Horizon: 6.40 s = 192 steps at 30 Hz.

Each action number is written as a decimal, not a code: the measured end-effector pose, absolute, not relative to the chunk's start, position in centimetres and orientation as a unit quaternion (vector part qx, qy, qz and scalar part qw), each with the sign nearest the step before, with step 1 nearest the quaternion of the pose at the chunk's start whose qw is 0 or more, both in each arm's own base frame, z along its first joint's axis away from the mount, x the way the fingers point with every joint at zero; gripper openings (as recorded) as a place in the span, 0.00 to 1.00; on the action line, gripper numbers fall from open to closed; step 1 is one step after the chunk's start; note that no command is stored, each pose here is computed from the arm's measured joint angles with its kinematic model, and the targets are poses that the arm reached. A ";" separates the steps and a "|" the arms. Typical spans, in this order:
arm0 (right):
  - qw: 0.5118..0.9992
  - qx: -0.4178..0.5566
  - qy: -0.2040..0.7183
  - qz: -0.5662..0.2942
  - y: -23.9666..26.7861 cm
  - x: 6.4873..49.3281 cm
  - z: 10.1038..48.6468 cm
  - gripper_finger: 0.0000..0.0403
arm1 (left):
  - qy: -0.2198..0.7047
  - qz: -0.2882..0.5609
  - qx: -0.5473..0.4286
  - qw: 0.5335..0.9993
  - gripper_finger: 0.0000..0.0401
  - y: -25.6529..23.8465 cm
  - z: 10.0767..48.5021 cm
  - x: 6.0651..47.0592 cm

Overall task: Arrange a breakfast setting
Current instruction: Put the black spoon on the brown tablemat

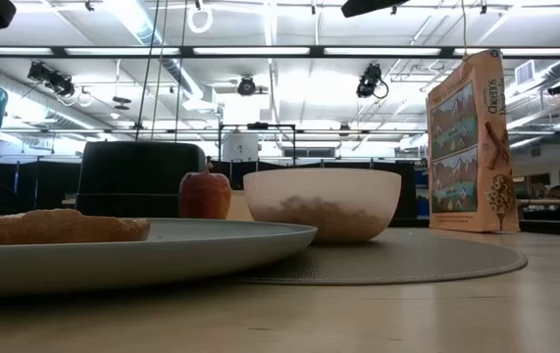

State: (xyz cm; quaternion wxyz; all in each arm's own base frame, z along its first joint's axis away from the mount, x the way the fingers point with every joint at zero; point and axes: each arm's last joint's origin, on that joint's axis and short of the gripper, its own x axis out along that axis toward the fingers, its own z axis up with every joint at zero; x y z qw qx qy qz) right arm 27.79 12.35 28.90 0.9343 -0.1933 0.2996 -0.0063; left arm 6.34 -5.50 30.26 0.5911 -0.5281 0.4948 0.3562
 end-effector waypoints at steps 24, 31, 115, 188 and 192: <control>0.933 -0.175 0.315 -0.011 12.3 27.6 28.6 0.77 | 0.525 0.290 -0.529 0.600 0.42 -4.6 30.7 5.1; 0.925 -0.215 0.312 -0.023 12.2 27.6 28.7 0.77 | 0.528 0.188 -0.422 0.713 0.40 -4.2 31.4 5.0; 0.937 -0.127 0.219 -0.240 9.2 29.1 30.1 0.77 | 0.729 -0.034 -0.087 0.678 0.39 -15.1 34.3 9.5; 0.958 -0.049 0.234 -0.157 10.6 28.9 29.7 0.77 | 0.651 -0.091 -0.016 0.754 0.39 -9.8 33.1 5.5; 0.958 -0.044 0.237 -0.156 10.7 28.8 29.7 0.77 | 0.703 -0.073 -0.049 0.706 0.39 -9.4 31.4 4.9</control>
